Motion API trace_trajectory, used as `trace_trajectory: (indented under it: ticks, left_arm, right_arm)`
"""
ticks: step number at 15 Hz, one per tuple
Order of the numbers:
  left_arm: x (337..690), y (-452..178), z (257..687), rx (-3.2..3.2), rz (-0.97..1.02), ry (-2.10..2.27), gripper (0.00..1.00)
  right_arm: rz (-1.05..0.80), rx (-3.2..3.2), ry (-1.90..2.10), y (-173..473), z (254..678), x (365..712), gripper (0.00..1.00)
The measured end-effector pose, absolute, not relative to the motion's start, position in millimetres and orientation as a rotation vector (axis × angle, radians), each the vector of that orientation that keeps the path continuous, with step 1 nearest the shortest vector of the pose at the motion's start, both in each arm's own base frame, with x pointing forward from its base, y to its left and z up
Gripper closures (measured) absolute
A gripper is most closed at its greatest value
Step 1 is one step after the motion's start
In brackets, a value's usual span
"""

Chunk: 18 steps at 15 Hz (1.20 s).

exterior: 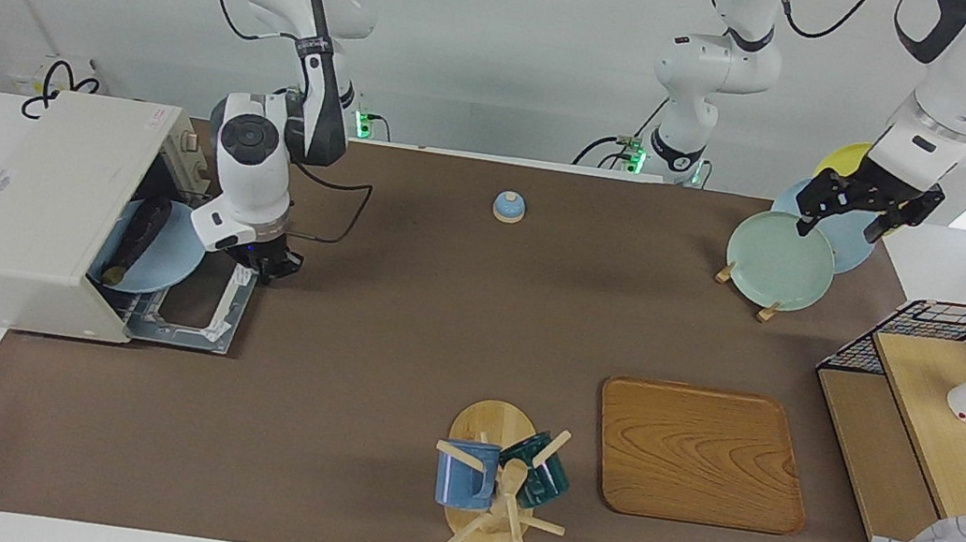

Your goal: Put eggplant into oven

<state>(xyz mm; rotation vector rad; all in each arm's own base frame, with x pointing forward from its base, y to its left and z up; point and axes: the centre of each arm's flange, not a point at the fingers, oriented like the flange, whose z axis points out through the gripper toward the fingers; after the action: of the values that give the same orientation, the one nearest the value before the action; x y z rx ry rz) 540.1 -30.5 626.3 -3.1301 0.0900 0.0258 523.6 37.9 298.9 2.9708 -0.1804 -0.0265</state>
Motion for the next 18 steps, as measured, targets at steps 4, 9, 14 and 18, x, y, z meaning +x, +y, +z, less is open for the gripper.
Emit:
trace_trajectory:
  ticks: [4,9,14,18]
  left_arm:
    - [540.1,-30.3,626.2,-3.130,0.027,0.089,0.00]
    - [540.1,-28.8,626.2,-3.130,0.027,0.085,0.00]
    - [540.2,-28.1,626.2,-3.130,0.027,0.083,0.00]
    - [540.2,-27.9,626.2,-3.130,0.027,0.083,0.00]
  right_arm:
    - [-0.029,2.969,-0.183,35.8,297.4,522.6,0.99]
    - [-0.020,2.922,-0.079,42.5,296.5,521.2,0.99]
    - [-0.099,2.864,0.005,47.7,331.1,534.9,0.99]
    - [-0.121,2.847,0.080,23.8,390.7,544.5,0.99]
